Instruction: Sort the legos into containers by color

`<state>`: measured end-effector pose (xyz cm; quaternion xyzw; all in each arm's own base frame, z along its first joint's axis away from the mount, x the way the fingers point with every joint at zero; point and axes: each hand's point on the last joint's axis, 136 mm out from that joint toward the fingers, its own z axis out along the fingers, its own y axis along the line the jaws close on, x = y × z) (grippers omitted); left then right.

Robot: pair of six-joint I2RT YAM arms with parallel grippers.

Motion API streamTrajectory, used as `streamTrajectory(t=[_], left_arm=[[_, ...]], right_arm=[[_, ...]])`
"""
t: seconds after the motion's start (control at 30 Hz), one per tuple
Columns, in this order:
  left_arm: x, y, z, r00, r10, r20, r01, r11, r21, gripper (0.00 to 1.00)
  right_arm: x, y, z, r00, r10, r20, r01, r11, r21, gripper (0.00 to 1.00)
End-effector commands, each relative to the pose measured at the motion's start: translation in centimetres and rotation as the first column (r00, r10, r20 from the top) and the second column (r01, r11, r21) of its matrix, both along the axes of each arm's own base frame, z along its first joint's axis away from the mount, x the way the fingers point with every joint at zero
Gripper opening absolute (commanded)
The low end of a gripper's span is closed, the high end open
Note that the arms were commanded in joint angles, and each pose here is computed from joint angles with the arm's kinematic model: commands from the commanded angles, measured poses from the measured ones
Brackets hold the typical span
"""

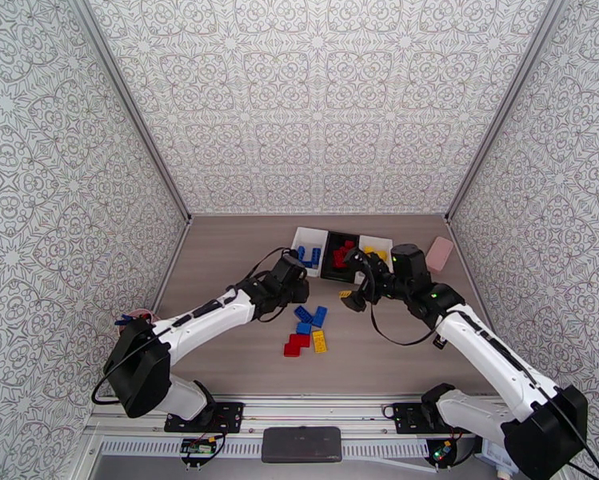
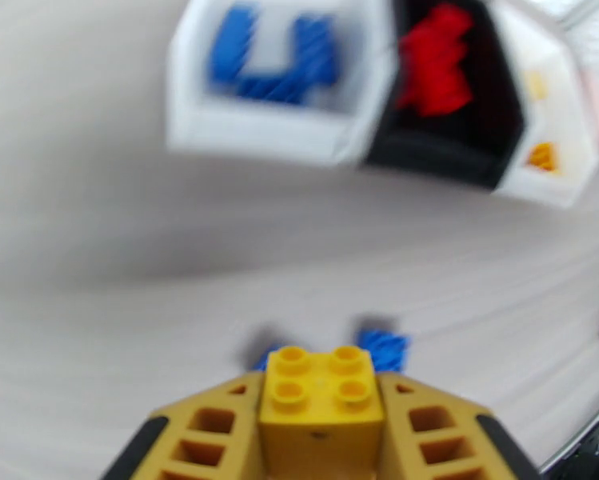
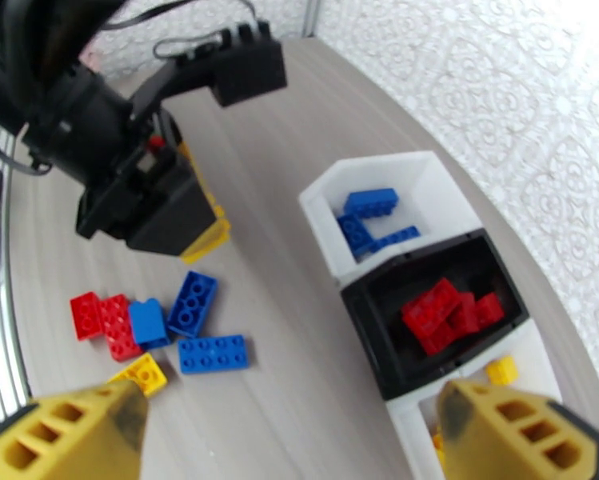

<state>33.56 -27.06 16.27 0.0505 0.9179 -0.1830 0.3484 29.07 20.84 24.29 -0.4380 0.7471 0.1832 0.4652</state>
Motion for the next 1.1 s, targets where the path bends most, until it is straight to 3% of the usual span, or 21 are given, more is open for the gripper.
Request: streamTrajectory(t=[0.0, 0.2, 0.5, 0.77, 1.07], left_arm=[[3.3, -4.2, 5.5, 0.963, -0.151, 0.223, 0.169, 0.984, -0.061, 0.29], [6.9, -9.1, 7.6, 0.904, -0.255, 0.343, 0.299, 0.951, -0.081, 0.29], [10.7, -15.9, 7.9, 0.794, -0.392, 0.465, 0.476, 0.877, -0.073, 0.28], [14.1, -19.6, 4.6, 0.776, -0.399, 0.489, 0.507, 0.855, -0.107, 0.26], [16.0, -21.5, 0.7, 0.78, -0.451, 0.435, 0.542, 0.834, -0.107, 0.28]], right_arm=[[0.5, -1.7, 0.1, 0.995, -0.099, -0.01, 0.099, 0.995, 0.019, 1.0], [1.3, -3.9, 0.6, 0.972, -0.231, -0.035, 0.233, 0.971, 0.06, 1.0], [3.2, -7.8, 0.1, 0.878, -0.466, -0.11, 0.476, 0.873, 0.107, 1.0], [4.2, -10.8, -0.3, 0.785, -0.603, -0.139, 0.618, 0.777, 0.122, 0.99], [3.6, -11.6, 0.4, 0.771, -0.623, -0.129, 0.636, 0.76, 0.134, 0.99]])
